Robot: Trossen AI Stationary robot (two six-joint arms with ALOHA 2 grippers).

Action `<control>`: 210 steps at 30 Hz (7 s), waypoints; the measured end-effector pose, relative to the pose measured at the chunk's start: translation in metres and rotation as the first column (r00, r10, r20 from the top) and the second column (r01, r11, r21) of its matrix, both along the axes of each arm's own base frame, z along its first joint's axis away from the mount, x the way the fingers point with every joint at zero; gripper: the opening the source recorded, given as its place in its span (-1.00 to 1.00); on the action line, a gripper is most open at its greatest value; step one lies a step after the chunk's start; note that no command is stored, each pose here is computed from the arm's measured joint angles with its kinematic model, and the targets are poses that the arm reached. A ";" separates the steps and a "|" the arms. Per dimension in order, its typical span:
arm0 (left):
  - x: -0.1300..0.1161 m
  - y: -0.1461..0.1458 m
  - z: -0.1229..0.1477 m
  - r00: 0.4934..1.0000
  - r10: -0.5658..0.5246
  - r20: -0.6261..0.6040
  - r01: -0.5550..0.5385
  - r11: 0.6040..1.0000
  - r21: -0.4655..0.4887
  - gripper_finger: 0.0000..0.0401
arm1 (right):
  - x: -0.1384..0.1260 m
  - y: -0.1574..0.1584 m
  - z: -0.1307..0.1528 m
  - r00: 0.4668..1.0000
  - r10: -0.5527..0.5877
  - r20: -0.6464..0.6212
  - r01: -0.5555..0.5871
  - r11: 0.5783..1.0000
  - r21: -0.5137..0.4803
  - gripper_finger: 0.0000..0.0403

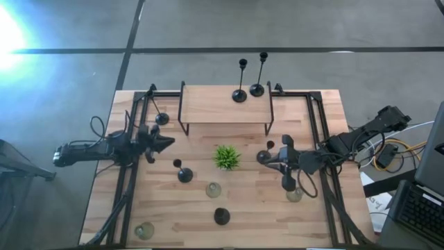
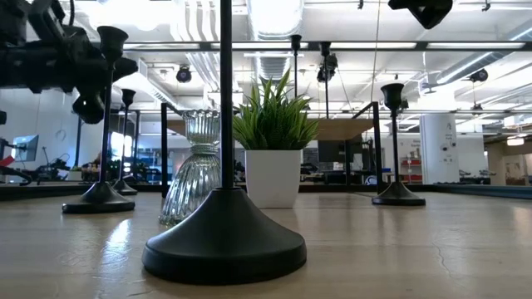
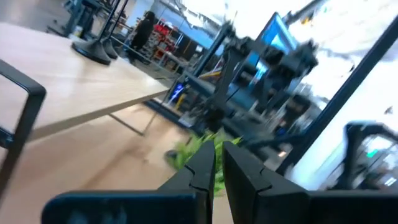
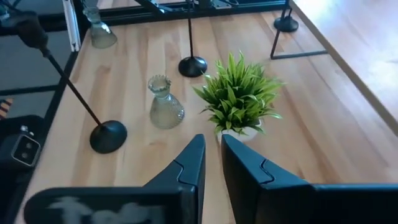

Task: Pick & Place candle stick holders
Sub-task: Put the small black candle holder on the shelf

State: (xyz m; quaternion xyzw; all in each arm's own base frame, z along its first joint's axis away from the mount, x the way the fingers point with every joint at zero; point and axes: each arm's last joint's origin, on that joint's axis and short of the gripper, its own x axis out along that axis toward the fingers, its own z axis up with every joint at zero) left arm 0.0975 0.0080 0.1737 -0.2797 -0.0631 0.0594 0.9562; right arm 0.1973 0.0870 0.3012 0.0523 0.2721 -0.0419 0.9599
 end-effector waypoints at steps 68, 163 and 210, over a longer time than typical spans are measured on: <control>0.025 -0.013 -0.027 0.829 -0.399 -0.393 0.512 0.823 0.244 -0.12 | -0.007 -0.008 0.012 0.987 -0.106 0.118 0.111 0.993 -0.032 -0.79; 0.121 0.098 0.175 0.823 0.534 -0.191 -0.339 0.733 0.590 -0.92 | -0.011 -0.011 -0.020 0.974 -0.221 0.055 0.223 0.974 -0.029 -0.79; 0.111 0.192 0.142 0.717 0.627 -0.304 -0.448 0.750 0.487 -0.88 | -0.013 -0.013 -0.029 0.969 -0.246 0.031 0.247 0.967 -0.052 -0.79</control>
